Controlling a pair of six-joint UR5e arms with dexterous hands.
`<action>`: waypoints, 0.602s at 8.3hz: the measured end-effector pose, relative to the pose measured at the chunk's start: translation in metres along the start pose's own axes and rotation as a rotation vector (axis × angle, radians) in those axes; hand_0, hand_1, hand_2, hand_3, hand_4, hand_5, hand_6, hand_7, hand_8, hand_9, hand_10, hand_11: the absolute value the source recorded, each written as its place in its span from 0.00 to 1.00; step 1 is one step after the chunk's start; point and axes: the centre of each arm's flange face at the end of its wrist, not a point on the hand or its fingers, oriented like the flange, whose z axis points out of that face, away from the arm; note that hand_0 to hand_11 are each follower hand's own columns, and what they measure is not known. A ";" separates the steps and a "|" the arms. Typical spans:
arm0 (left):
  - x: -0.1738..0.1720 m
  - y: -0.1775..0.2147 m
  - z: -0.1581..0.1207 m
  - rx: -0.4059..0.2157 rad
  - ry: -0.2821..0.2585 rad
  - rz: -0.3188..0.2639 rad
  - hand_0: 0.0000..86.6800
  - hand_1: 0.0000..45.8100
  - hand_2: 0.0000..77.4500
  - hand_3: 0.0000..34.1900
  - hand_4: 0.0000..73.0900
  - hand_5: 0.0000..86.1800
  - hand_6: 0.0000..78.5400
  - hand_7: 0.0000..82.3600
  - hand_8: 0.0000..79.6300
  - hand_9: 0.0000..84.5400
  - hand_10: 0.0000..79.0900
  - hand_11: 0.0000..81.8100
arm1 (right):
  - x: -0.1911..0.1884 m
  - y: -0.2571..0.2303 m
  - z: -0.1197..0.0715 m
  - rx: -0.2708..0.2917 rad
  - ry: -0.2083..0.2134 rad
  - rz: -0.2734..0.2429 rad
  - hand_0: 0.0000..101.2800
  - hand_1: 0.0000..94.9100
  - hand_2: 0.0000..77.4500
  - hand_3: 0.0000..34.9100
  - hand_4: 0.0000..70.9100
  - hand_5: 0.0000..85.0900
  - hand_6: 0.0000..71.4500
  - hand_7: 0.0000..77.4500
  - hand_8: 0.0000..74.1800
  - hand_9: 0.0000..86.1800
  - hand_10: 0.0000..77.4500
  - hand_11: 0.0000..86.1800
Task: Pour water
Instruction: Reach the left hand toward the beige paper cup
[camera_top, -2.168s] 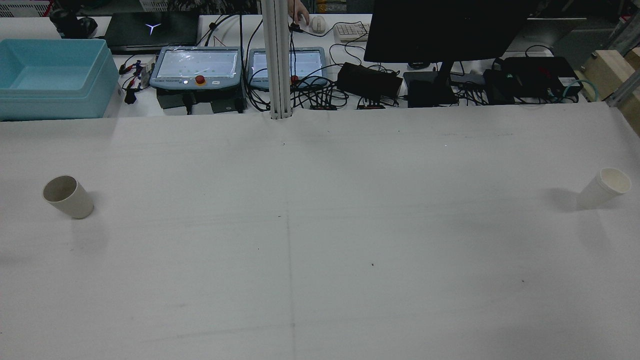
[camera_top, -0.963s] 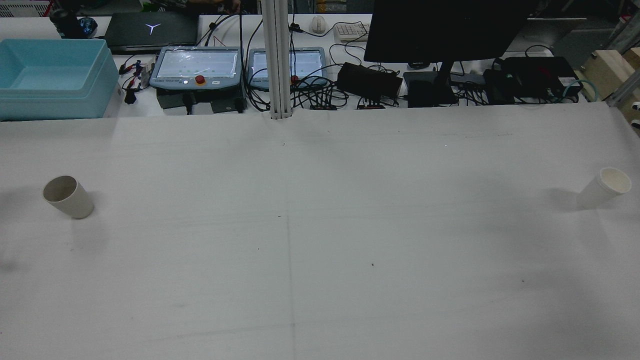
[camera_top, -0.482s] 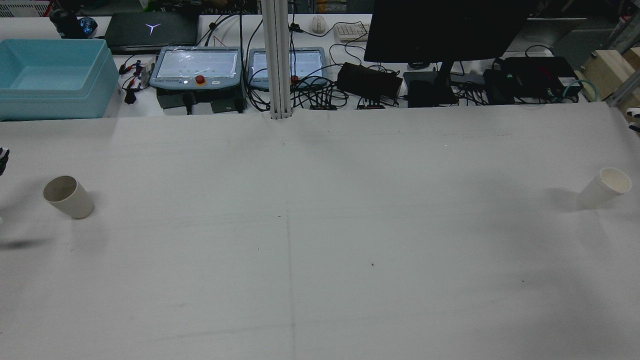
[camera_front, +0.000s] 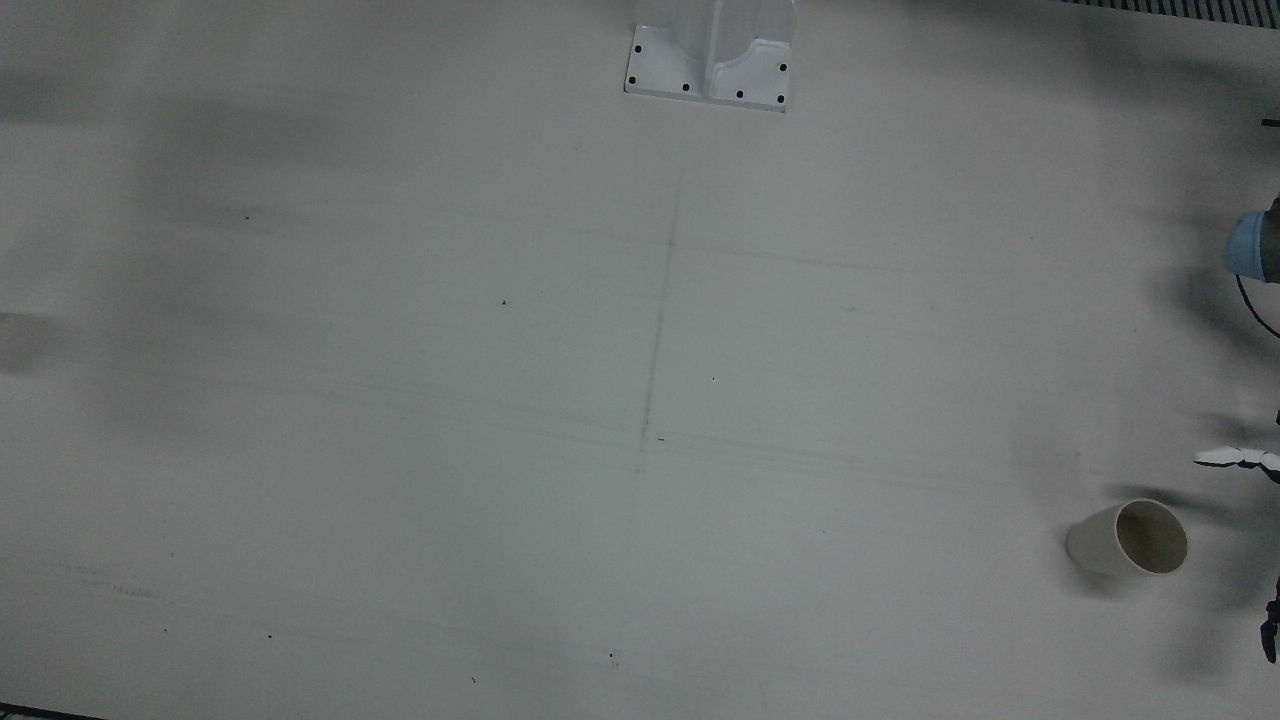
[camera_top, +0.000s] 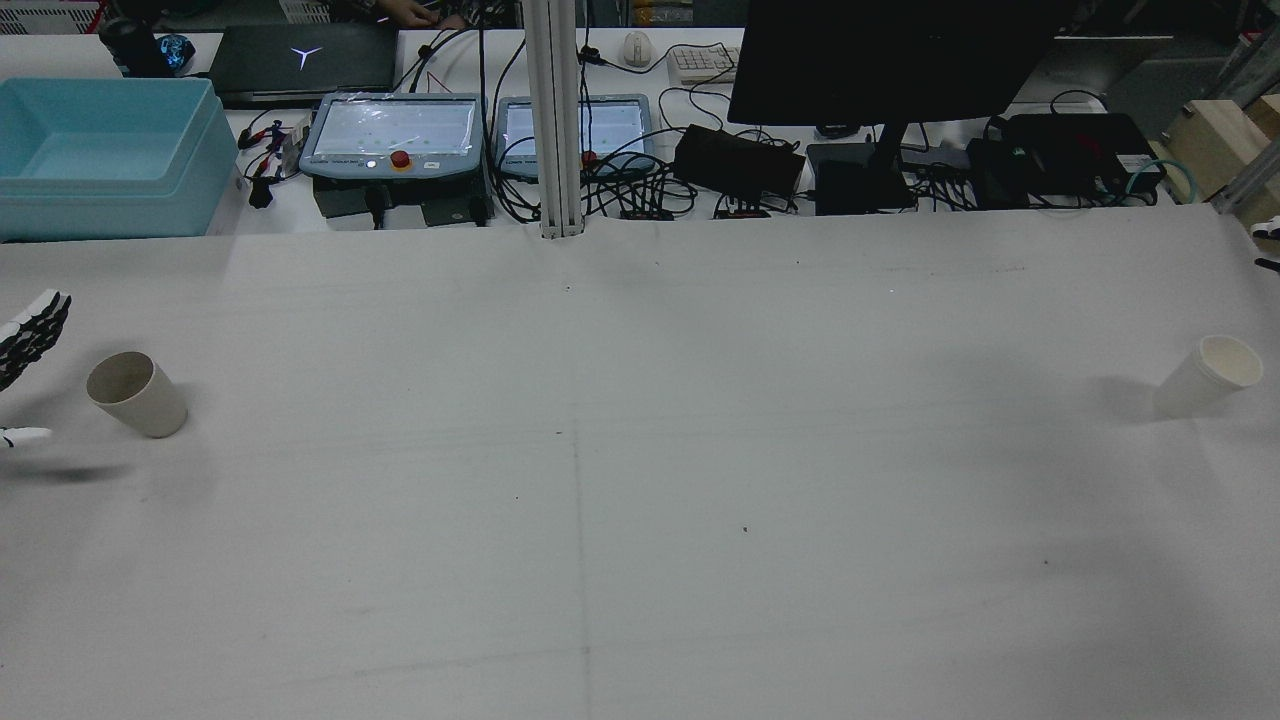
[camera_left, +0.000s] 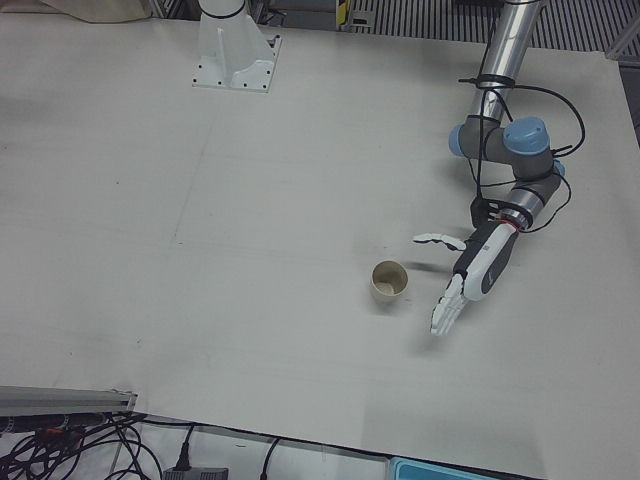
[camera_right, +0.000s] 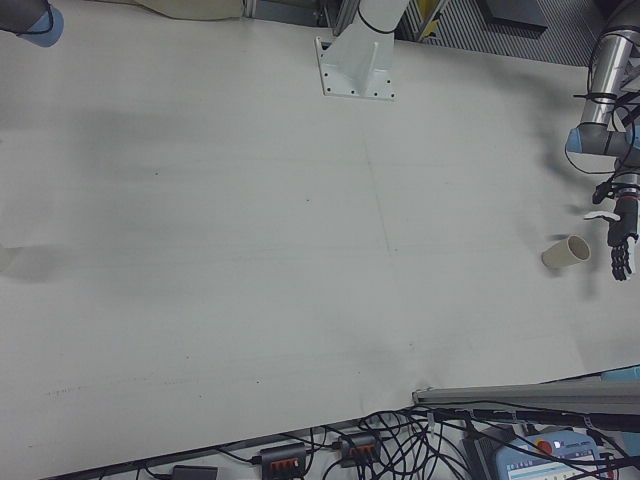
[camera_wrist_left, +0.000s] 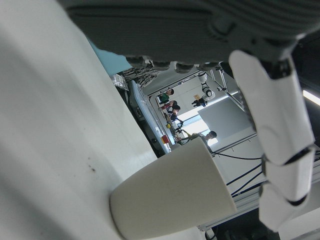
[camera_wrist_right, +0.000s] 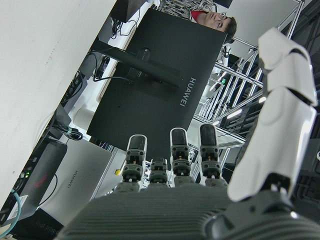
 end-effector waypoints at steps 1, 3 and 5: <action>-0.014 0.005 0.009 -0.007 -0.015 -0.008 0.53 0.35 0.26 0.01 0.01 0.00 0.00 0.01 0.01 0.02 0.01 0.01 | 0.001 0.000 0.000 0.000 0.002 -0.002 0.48 0.17 0.28 0.00 0.13 0.40 0.22 0.33 0.08 0.13 0.18 0.25; -0.032 0.013 0.029 -0.010 -0.021 -0.019 0.54 0.37 0.27 0.01 0.01 0.00 0.00 0.01 0.01 0.02 0.01 0.01 | 0.002 0.000 0.000 -0.001 0.005 -0.004 0.49 0.18 0.28 0.00 0.17 0.41 0.22 0.33 0.08 0.13 0.18 0.25; -0.040 0.019 0.040 -0.012 -0.026 -0.025 0.54 0.37 0.27 0.01 0.01 0.00 0.00 0.01 0.01 0.02 0.00 0.01 | 0.002 0.000 0.000 0.000 0.006 -0.004 0.48 0.18 0.28 0.00 0.17 0.41 0.22 0.33 0.08 0.13 0.18 0.25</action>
